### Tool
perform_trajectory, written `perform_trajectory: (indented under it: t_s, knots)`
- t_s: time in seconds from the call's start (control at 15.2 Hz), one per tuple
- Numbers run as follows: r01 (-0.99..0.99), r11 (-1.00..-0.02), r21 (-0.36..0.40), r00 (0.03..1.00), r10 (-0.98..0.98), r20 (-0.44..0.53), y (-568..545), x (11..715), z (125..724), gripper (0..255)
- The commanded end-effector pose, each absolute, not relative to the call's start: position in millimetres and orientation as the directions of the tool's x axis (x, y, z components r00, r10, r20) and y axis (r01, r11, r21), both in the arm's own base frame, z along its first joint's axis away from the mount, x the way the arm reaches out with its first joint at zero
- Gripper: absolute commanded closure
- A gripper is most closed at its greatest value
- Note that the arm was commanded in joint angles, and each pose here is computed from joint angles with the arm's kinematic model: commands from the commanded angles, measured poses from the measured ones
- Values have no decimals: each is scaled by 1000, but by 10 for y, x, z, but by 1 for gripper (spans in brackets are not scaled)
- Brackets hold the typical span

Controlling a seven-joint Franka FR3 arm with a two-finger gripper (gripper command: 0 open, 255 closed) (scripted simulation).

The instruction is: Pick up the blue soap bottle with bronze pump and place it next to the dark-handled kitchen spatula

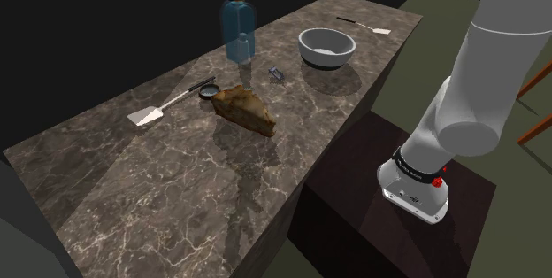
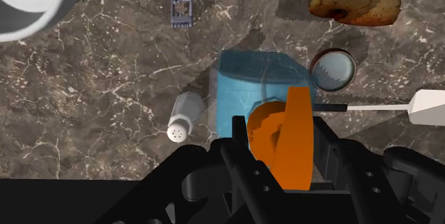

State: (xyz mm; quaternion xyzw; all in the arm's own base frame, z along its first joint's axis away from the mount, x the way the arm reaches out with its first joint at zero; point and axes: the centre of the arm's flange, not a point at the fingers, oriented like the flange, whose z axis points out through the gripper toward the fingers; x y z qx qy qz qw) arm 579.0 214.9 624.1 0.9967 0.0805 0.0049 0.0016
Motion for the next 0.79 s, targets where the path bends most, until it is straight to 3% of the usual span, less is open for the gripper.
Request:
perform_trajectory:
  t_s: [0.0,0.73]
  knots:
    - [159,-987,4,987,159,10,2338,5749,6246,255]
    - [159,-987,4,987,159,10,2338,5749,5665,255]
